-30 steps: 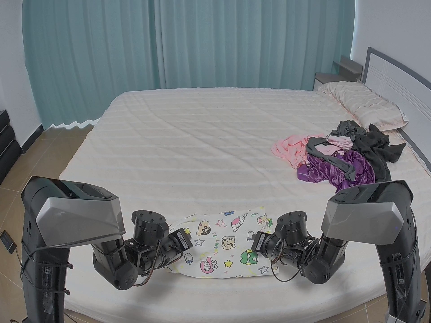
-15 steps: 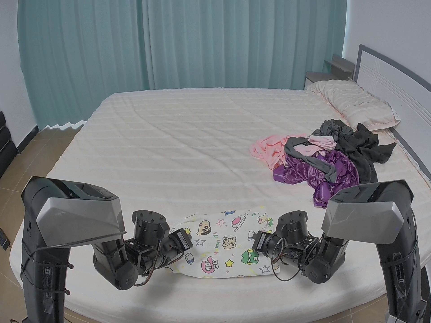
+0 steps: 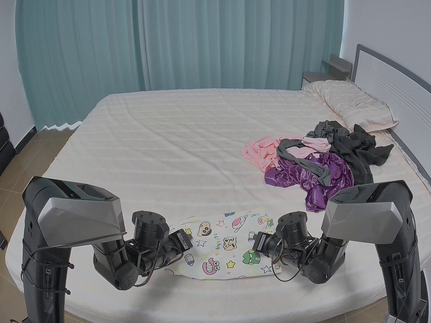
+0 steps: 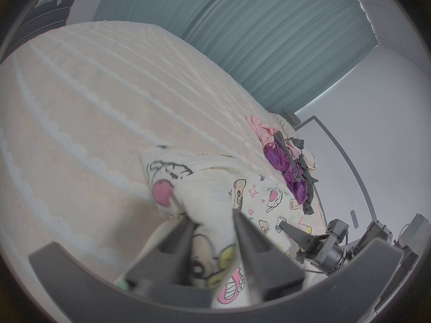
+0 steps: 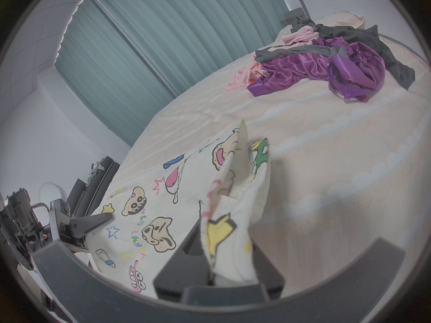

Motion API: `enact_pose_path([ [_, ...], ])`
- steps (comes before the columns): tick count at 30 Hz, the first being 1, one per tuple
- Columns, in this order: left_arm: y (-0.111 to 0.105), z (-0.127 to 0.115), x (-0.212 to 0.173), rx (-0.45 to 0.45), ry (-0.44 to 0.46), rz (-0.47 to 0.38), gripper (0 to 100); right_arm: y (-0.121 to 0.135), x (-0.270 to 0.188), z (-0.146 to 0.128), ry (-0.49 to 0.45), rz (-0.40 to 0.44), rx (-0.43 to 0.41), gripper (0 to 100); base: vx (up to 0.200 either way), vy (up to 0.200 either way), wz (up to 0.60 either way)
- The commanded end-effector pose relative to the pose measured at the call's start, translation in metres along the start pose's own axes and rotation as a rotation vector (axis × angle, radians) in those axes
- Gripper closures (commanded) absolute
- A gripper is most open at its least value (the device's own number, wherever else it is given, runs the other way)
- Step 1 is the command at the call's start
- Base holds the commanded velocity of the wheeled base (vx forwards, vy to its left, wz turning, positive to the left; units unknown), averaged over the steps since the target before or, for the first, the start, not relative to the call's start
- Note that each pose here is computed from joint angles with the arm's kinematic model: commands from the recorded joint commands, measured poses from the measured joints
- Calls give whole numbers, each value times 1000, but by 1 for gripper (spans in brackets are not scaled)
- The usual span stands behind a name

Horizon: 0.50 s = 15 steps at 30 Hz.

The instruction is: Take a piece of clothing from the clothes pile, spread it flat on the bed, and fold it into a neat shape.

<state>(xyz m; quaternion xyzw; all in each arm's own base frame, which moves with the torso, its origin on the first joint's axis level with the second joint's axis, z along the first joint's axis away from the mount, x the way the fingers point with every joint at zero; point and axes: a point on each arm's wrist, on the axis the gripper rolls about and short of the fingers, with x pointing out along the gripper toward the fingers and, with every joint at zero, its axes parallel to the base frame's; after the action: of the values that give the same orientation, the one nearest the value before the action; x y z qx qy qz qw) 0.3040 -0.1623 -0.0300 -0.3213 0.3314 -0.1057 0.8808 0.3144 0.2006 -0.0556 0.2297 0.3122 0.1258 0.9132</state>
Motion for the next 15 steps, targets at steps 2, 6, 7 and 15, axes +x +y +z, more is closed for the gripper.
enact_pose_path([
  [2,2,-1,-1,-1,2,10,0,-1,0,-2,7,-3,-3,0,0,0,0],
  [6,8,2,-3,-9,-6,31,0,-3,-8,-2,16,-14,-15,0,0,0,0],
  [7,10,5,-3,-14,-14,37,0,-3,-11,0,12,-14,-21,0,0,0,0],
  [15,27,36,1,-71,-106,64,0,-20,-32,7,38,-59,-76,0,0,0,0],
])
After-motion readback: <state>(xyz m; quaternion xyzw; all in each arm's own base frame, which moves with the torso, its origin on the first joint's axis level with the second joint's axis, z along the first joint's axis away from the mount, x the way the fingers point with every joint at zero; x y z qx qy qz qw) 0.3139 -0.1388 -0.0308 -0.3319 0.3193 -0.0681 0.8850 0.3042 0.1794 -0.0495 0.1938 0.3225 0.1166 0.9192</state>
